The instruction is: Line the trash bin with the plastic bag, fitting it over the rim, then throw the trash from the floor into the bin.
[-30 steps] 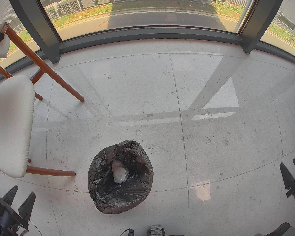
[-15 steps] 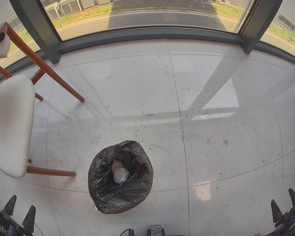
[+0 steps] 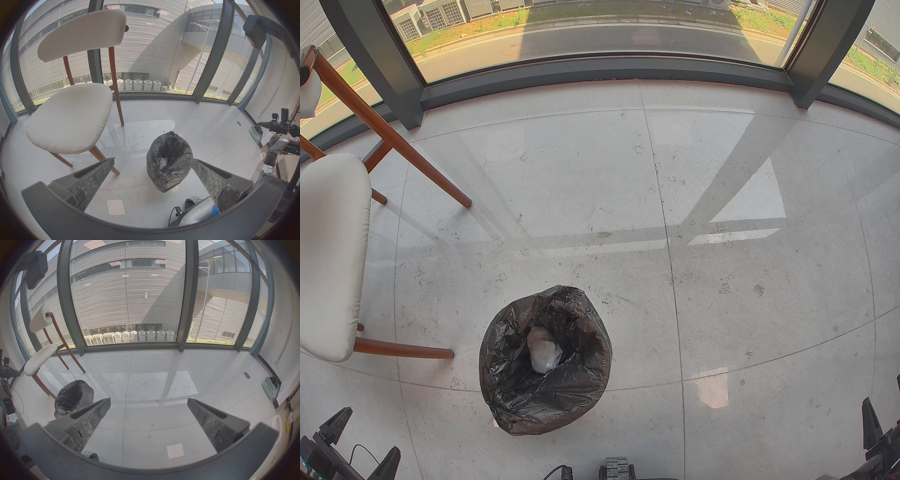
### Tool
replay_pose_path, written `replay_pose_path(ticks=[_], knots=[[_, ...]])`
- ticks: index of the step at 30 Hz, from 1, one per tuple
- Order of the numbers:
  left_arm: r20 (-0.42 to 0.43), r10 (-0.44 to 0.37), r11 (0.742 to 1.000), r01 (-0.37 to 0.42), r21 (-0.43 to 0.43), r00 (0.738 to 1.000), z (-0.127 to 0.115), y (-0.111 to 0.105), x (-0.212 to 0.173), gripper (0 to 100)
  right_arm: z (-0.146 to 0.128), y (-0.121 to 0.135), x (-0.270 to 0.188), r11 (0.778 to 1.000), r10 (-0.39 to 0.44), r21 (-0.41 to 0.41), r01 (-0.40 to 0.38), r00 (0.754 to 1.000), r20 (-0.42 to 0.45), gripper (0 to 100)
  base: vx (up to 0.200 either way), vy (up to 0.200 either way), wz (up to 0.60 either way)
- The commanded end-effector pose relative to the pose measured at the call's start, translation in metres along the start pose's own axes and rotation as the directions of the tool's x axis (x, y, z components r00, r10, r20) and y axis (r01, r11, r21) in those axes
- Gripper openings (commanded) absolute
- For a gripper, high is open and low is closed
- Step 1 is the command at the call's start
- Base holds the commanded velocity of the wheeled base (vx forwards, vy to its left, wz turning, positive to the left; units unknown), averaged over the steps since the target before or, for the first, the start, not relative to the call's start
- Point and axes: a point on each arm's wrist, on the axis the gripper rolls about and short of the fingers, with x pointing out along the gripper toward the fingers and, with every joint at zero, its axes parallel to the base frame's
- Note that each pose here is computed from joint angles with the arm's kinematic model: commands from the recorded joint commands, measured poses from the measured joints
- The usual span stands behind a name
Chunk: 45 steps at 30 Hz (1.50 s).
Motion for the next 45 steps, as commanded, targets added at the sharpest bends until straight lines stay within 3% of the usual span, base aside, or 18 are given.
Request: replay_pose_path(ticks=[1,7,10,12,18,21,45], knots=[[-0.021,-0.002,1.0,0.002,-0.003,1.0,-0.0032,0.0,0.0015,100,-0.0052,0.0,0.0,1.0,-0.005,0.002,0.005,1.0,-0.001,100,0.0,0.0,0.0],[-0.022,0.062,0.998,-0.063,-0.028,0.998,-0.0034,0.0,0.0017,100,-0.0052,-0.0004,0.0,1.0,-0.018,0.016,0.018,1.0,-0.001,100,0.0,0.0,0.0],[-0.019,0.198,0.979,-0.199,-0.036,0.98,-0.0035,-0.0025,0.0016,100,-0.0053,-0.0003,0.0,1.0,-0.015,0.016,0.015,1.0,-0.002,100,0.0,0.0,0.0],[-0.013,0.296,0.954,-0.296,-0.041,0.955,-0.0036,-0.0046,0.0014,100,-0.0052,-0.0003,0.0,1.0,-0.015,0.018,0.015,1.0,-0.001,100,0.0,0.0,0.0],[-0.008,0.276,0.961,-0.276,-0.028,0.961,-0.0035,-0.0046,0.0012,100,-0.0052,-0.0002,0.0,1.0,-0.008,0.012,0.008,1.0,-0.001,100,0.0,0.0,0.0],[0.059,0.217,0.976,-0.217,-0.003,0.974,-0.0052,-0.0057,-0.0036,100,-0.0052,0.0002,0.0,1.0,0.014,-0.002,-0.014,1.0,0.0,100,0.0,0.0,0.0],[0.059,0.239,0.971,-0.238,-0.022,0.969,-0.0053,-0.0054,-0.0037,100,-0.005,-0.0003,0.0,0.999,-0.014,0.036,0.014,1.0,0.001,100,0.0,0.0,0.0]])
